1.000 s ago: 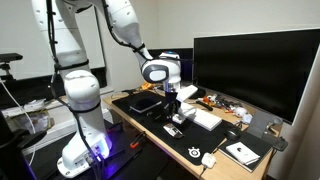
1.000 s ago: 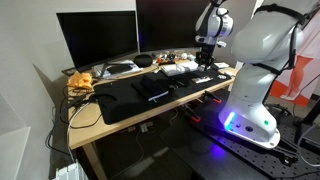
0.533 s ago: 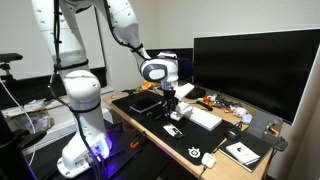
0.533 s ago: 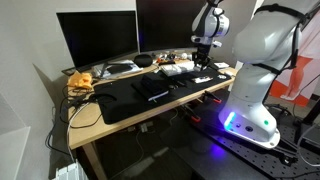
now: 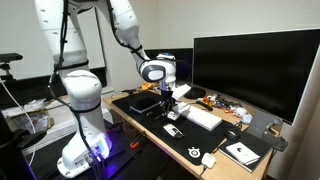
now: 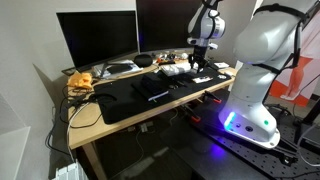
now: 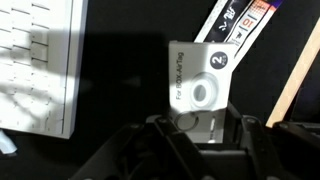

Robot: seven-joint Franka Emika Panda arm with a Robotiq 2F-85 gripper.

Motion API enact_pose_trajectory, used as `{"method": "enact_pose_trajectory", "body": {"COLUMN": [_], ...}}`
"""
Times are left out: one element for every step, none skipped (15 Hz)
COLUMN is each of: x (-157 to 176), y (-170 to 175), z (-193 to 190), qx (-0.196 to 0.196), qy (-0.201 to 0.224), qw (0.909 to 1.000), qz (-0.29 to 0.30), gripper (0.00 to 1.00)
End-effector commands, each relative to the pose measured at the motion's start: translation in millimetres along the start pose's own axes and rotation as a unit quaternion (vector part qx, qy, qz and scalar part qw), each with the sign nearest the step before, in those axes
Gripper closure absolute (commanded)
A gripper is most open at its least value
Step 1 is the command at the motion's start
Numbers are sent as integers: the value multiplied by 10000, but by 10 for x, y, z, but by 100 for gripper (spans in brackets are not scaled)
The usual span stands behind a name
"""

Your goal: Move the white object near the mouse to the left

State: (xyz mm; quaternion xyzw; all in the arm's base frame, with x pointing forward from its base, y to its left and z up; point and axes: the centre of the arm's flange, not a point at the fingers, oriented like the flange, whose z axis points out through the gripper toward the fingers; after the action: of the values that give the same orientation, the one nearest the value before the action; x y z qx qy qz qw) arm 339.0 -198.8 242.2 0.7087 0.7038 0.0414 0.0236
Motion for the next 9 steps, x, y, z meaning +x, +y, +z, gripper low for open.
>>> {"method": "enact_pose_trajectory", "body": {"x": [247,269,287,305,317,327,331,329,322], "y": [-159,-139,-115,-92,-63,-45,-26,-10,6], "z": [129,154,181,204,228,252,273,292,314], "qx": [-133,-160,-188,-204,-221,-231,-243,-269,-286], "qy": [104,131,161,163,160,158,135,101,72], "qw": [9997,9995,9993,9991,9990,9989,9989,9989,9988], "qz": [173,233,281,322,358,382,379,369,394], "gripper": [73,73,73,73,73,73,73,73,73]}}
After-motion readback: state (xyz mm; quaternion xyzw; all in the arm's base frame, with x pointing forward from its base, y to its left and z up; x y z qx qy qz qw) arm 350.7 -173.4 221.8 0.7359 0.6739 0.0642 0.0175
